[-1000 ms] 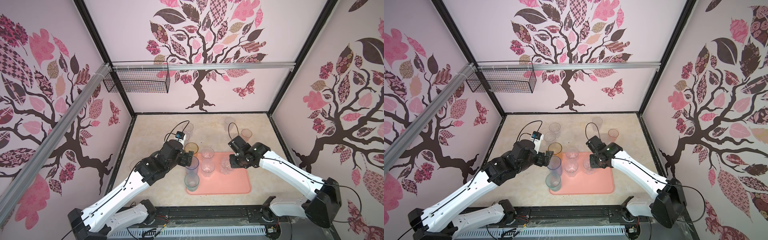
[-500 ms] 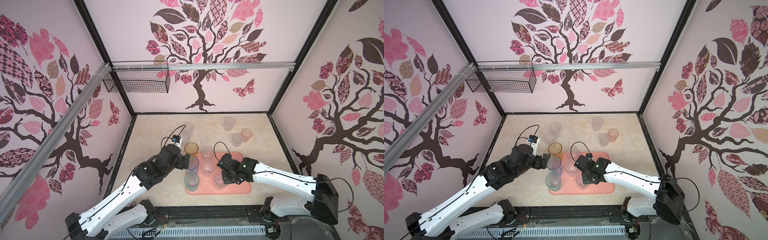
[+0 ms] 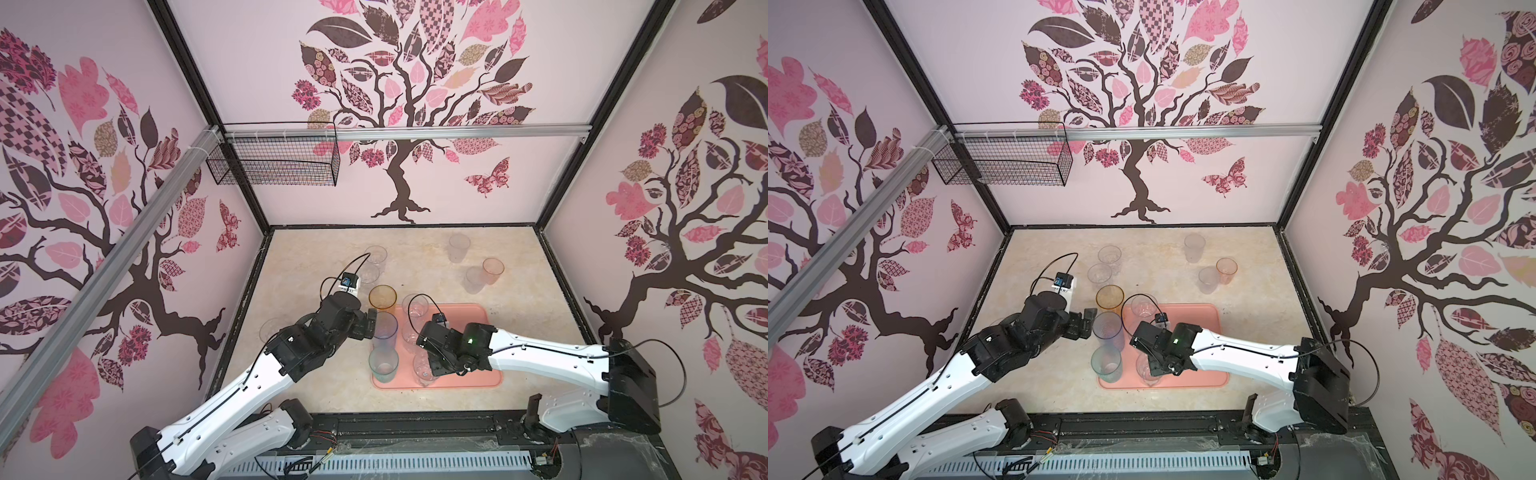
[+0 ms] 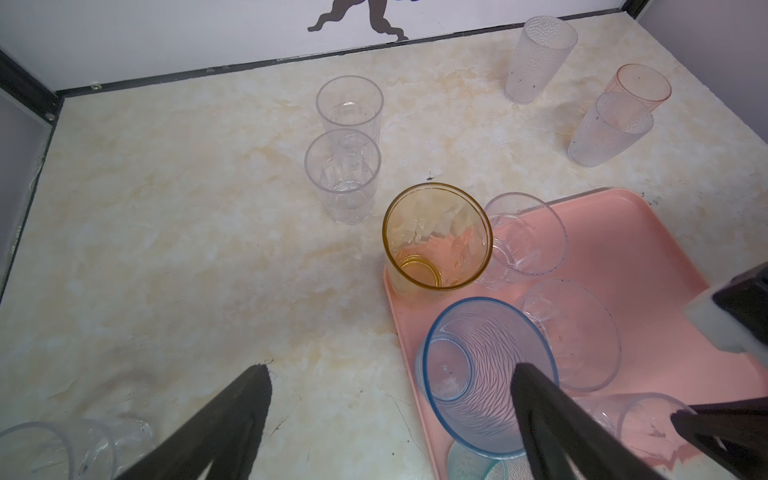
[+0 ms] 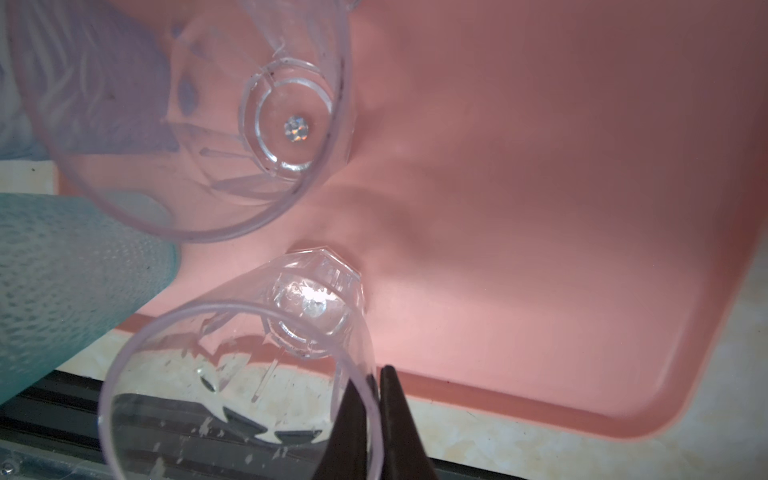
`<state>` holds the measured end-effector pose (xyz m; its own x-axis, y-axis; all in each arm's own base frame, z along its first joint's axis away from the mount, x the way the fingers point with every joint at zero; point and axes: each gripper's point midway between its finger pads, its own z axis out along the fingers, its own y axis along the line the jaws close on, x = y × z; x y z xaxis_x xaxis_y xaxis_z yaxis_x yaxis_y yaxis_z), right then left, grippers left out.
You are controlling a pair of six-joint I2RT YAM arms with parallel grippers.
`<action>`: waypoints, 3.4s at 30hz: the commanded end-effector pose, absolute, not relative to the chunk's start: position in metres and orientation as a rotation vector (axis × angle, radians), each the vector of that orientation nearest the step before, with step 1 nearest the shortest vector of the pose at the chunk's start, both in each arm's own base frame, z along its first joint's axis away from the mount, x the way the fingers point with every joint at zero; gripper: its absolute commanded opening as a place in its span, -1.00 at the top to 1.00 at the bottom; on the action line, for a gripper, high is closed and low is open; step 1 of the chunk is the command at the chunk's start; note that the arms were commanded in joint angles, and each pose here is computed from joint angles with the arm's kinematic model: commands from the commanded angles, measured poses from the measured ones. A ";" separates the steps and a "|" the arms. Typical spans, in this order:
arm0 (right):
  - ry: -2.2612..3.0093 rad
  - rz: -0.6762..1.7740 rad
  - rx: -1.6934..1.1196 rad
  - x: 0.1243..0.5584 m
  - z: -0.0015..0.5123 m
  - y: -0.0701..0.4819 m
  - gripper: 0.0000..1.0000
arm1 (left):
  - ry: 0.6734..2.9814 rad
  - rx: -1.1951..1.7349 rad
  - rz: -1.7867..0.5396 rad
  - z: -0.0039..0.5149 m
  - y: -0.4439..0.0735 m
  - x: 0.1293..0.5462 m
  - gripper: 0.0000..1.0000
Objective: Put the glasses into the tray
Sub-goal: 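Lower the clear glass onto the tray beside the other clear glasses, then open the right gripper and lift it away while the left gripper reaches toward clear glasses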
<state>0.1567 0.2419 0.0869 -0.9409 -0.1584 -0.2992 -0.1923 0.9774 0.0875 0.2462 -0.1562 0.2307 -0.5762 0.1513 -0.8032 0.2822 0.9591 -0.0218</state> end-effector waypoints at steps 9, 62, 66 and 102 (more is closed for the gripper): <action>2.834 0.184 -0.268 0.160 0.085 0.266 1.00 | 2.209 0.296 -0.139 0.218 -0.148 0.251 -0.90; 2.550 0.270 -0.237 0.315 0.188 0.241 -0.15 | 2.335 -0.095 -0.438 0.235 -0.099 0.365 -0.75; 2.543 0.292 -0.238 0.321 0.185 0.244 -0.16 | 2.395 -0.088 -0.458 0.223 -0.108 0.394 -0.66; 2.559 0.369 -0.200 0.316 0.159 0.229 -0.16 | 2.669 0.161 0.029 0.109 -0.122 0.476 0.23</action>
<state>0.3138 0.2326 0.1402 -0.8638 -0.0792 -0.4975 -0.2063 0.9566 0.2060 0.4666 -0.1248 0.1022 -0.8962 0.1038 -0.4314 0.1074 0.9941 0.0161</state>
